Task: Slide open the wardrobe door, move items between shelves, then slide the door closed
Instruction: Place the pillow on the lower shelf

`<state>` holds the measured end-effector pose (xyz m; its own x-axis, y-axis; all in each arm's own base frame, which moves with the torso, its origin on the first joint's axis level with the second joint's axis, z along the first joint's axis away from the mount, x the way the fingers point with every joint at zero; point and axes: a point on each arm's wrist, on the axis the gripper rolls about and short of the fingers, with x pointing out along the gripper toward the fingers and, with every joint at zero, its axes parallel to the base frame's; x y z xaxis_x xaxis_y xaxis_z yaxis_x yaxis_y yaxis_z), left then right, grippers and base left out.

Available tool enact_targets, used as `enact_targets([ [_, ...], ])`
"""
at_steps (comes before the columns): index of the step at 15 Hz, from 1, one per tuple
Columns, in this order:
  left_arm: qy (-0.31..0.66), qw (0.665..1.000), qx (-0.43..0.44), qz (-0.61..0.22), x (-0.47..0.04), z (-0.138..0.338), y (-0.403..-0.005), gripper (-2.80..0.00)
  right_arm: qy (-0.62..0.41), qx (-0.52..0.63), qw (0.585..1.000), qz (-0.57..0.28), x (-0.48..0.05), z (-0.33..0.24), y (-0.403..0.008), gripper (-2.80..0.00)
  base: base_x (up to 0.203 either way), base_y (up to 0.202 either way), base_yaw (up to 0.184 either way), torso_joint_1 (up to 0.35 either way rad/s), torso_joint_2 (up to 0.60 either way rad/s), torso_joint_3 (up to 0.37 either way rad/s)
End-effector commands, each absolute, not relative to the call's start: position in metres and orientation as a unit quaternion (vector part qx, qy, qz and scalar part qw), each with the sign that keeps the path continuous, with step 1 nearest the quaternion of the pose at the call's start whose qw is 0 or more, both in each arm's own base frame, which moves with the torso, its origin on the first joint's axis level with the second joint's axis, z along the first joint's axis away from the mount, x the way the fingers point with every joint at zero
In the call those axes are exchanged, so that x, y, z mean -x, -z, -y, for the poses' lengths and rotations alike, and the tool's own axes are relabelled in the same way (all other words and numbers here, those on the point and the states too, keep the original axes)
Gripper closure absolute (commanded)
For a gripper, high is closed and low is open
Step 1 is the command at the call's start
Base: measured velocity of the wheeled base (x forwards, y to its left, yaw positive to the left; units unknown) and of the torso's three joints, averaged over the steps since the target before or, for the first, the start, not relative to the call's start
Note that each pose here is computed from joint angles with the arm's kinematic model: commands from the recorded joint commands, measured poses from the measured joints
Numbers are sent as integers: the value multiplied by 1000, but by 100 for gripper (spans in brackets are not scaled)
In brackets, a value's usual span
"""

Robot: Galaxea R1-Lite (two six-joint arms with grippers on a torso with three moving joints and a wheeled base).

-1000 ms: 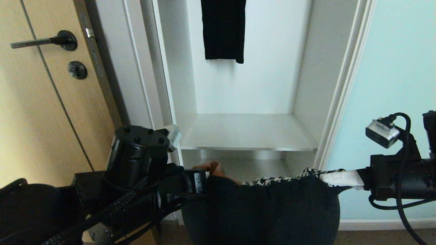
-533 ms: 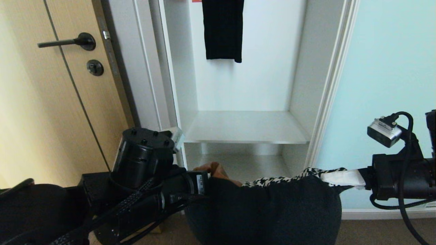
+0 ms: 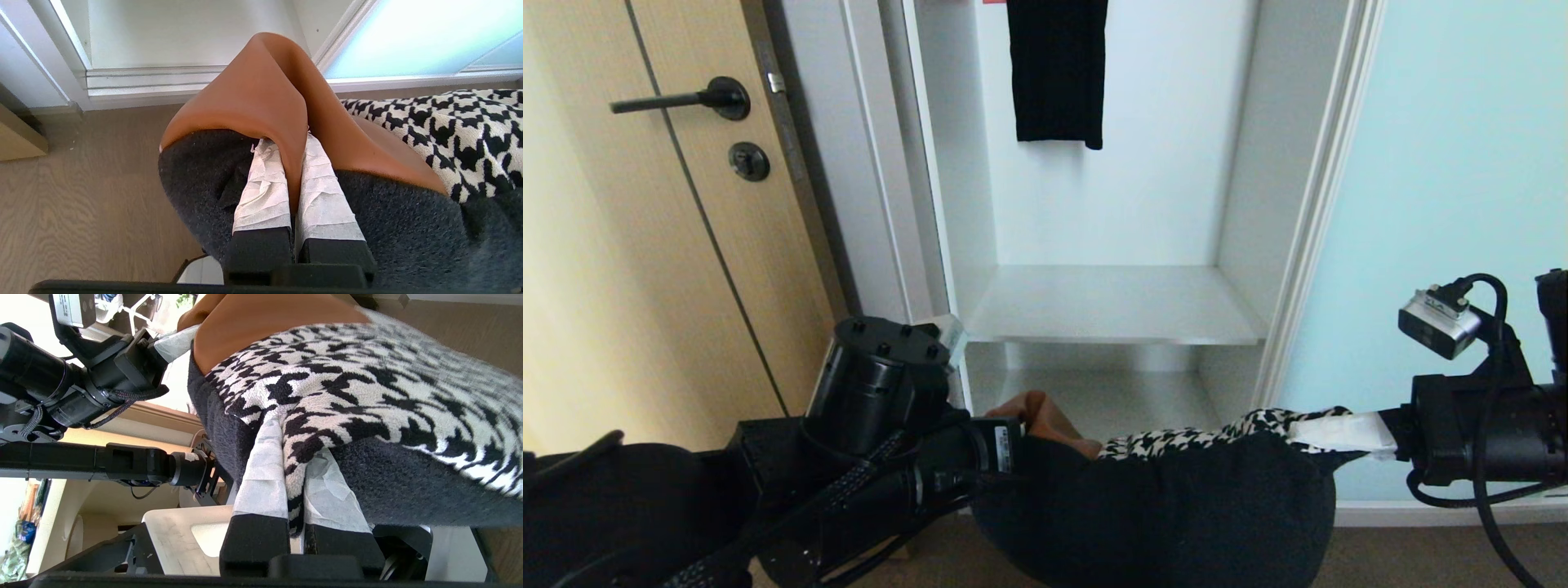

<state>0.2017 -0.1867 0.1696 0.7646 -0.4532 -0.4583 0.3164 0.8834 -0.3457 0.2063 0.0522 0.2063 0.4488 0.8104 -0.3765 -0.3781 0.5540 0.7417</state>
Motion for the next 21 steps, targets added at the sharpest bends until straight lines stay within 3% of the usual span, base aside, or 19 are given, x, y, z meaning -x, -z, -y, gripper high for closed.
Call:
enact_targets([
  [1, 201, 933, 128, -271, -204, 184, -170, 0, -372, -293, 798, -373, -208, -53, -206, 0, 0, 0, 0, 0, 0, 0],
  [21, 189, 934, 116, -280, -210, 177, -163, 0, -377, -287, 804, -360, -214, -53, -177, 0, 0, 0, 0, 3, 2, -169],
])
